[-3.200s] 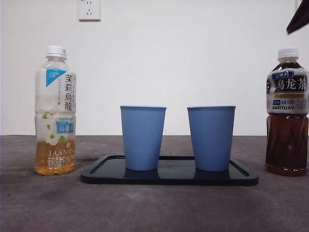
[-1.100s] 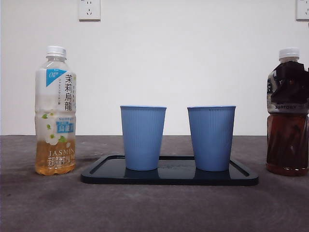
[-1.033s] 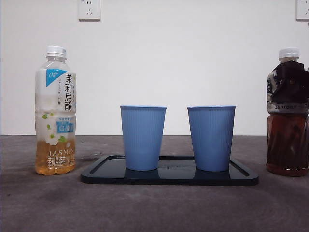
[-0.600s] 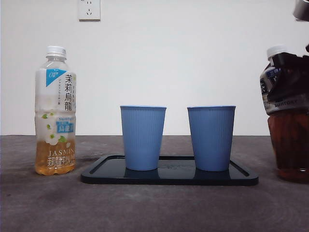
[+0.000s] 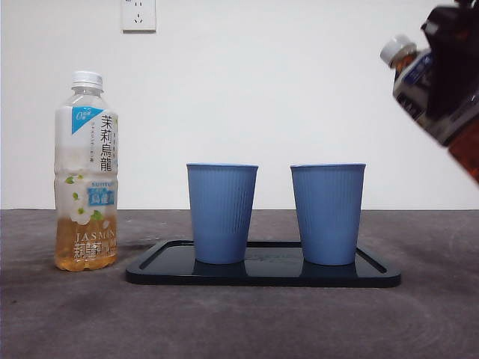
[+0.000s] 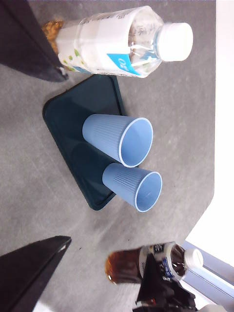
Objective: Pour the drink into the cup
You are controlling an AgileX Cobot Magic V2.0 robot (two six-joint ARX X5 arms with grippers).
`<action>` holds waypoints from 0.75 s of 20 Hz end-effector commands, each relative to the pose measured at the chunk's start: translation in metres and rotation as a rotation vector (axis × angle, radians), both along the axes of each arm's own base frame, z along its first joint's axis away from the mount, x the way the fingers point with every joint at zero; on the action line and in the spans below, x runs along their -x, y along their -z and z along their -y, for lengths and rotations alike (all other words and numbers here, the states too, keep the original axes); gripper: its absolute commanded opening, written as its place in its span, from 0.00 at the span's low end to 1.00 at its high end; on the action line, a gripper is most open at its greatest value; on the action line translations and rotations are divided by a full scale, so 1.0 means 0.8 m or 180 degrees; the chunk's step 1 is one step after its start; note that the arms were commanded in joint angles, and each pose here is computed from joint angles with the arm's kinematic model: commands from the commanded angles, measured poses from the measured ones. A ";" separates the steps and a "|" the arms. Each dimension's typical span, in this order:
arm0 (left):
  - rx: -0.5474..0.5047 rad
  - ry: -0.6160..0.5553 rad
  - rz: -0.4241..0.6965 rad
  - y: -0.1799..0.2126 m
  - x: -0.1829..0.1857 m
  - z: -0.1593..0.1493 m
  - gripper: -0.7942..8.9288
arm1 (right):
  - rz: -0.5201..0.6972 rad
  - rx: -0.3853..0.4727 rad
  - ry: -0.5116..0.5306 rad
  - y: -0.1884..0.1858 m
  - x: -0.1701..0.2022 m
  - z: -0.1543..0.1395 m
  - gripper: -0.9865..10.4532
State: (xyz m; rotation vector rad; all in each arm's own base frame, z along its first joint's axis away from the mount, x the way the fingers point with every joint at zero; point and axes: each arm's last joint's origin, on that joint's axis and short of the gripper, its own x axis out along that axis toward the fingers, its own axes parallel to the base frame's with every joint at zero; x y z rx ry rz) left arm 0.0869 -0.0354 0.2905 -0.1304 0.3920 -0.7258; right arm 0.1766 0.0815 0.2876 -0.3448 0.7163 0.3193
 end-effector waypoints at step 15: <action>-0.0034 0.0035 0.0078 -0.006 0.002 0.000 0.59 | -0.0446 0.2314 -0.0414 -0.007 -0.064 -0.084 0.21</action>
